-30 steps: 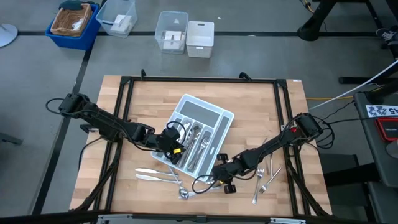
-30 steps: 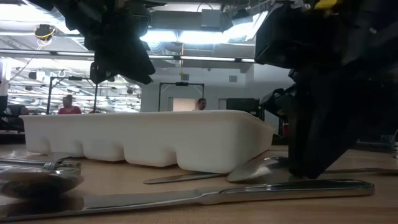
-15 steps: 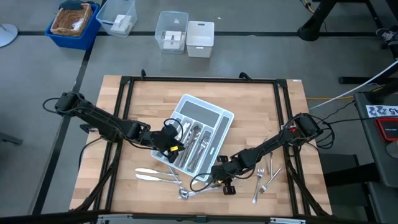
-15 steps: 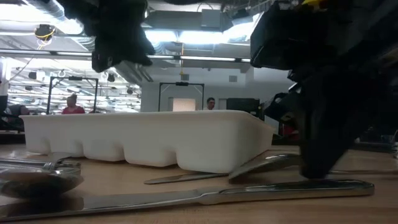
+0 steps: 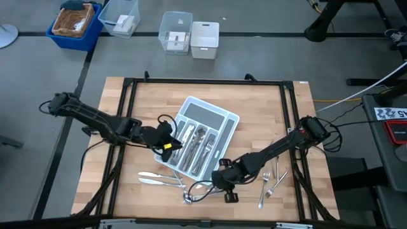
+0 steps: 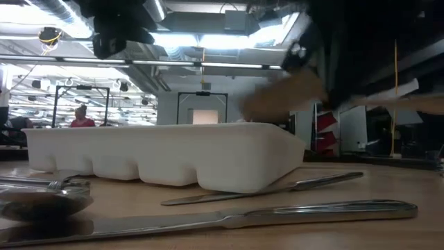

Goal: Sort silverware
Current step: Put the silver spoon into the white cutlery tray

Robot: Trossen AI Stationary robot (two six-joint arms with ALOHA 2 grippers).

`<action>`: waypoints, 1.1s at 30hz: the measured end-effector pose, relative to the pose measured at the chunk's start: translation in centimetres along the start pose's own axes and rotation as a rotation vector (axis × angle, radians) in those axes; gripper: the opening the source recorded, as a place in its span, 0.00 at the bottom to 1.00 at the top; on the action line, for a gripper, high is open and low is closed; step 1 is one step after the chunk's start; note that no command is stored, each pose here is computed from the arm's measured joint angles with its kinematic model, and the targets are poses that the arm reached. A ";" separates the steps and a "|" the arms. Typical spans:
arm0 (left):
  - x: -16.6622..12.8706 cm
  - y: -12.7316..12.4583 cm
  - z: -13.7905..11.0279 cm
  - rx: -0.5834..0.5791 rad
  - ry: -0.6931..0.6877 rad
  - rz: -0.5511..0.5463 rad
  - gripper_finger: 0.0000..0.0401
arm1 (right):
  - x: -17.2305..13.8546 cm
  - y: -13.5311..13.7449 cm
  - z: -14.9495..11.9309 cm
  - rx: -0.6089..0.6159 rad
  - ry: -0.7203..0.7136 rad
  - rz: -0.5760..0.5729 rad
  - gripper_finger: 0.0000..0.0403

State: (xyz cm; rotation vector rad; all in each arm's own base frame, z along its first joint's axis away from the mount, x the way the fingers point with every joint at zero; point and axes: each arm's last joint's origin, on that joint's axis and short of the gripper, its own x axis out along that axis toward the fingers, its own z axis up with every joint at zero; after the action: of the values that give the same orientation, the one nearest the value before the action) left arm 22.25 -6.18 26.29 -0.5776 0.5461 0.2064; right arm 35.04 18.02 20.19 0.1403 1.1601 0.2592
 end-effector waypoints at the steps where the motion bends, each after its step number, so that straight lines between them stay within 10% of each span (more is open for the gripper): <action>1: -0.3 0.1 0.0 0.001 0.001 0.001 0.21 | -0.4 0.0 0.5 0.022 -0.019 -0.003 0.01; 20: -4.7 2.0 0.1 0.020 0.030 0.067 0.21 | -3.6 -7.9 7.6 0.890 -0.533 0.049 0.01; 33: -4.8 2.8 -0.6 0.050 0.095 0.149 0.21 | 0.1 -10.6 4.3 1.558 -0.857 0.127 0.01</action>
State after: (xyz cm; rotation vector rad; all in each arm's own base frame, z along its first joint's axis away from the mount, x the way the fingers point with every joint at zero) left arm 17.03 -4.40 27.15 -0.4999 0.6851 0.3064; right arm 40.37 7.99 19.24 1.5294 0.2555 -0.6162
